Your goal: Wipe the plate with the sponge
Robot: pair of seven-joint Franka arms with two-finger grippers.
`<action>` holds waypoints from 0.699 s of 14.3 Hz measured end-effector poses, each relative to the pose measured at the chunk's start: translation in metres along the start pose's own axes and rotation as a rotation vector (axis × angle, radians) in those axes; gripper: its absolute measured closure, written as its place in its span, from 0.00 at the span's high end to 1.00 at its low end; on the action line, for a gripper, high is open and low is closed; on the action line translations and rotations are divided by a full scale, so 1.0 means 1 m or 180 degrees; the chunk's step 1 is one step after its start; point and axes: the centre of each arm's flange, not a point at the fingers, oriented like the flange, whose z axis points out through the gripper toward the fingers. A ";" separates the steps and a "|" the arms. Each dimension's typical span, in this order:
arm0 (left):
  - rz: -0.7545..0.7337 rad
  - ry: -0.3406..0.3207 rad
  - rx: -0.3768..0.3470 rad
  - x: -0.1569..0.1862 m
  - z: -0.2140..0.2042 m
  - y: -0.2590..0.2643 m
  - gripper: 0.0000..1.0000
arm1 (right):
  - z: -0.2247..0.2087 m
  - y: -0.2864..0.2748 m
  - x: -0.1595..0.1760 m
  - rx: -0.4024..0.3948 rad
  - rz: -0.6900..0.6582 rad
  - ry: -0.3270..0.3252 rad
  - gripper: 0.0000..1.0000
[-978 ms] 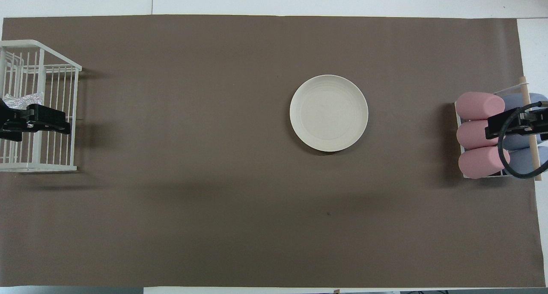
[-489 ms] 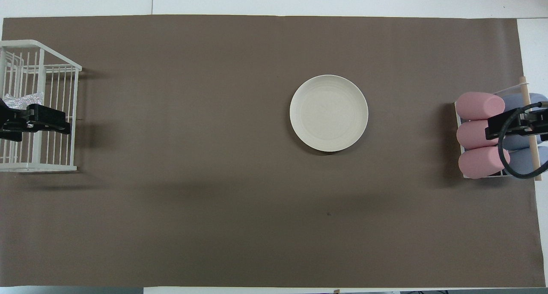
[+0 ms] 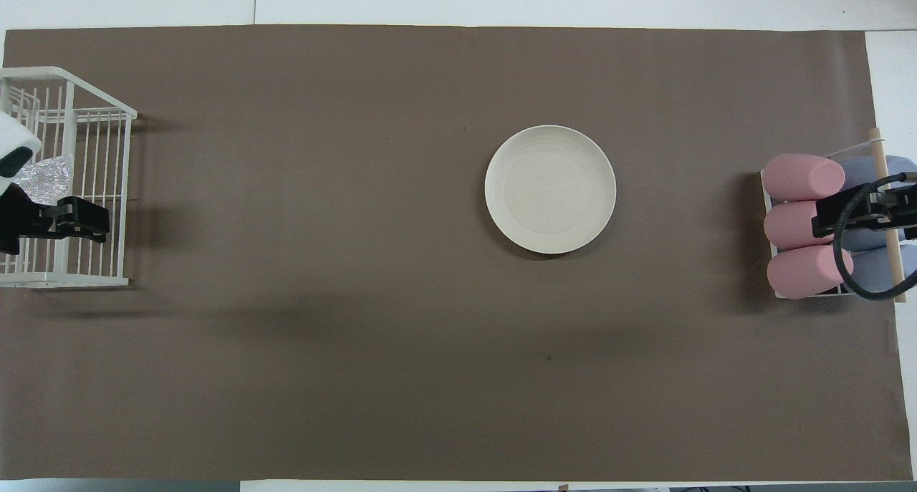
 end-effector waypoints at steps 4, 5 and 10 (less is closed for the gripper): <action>0.0012 0.0069 0.0677 0.020 0.055 0.022 1.00 | 0.000 0.000 0.000 0.0000 0.0000 -0.0001 1.00; 0.0019 0.0101 0.0827 0.030 0.070 0.031 1.00 | 0.000 0.000 0.000 0.0000 -0.0001 -0.0001 1.00; 0.0308 0.0178 0.1575 0.065 0.120 0.042 1.00 | 0.000 -0.001 0.000 -0.0001 -0.0005 -0.0003 1.00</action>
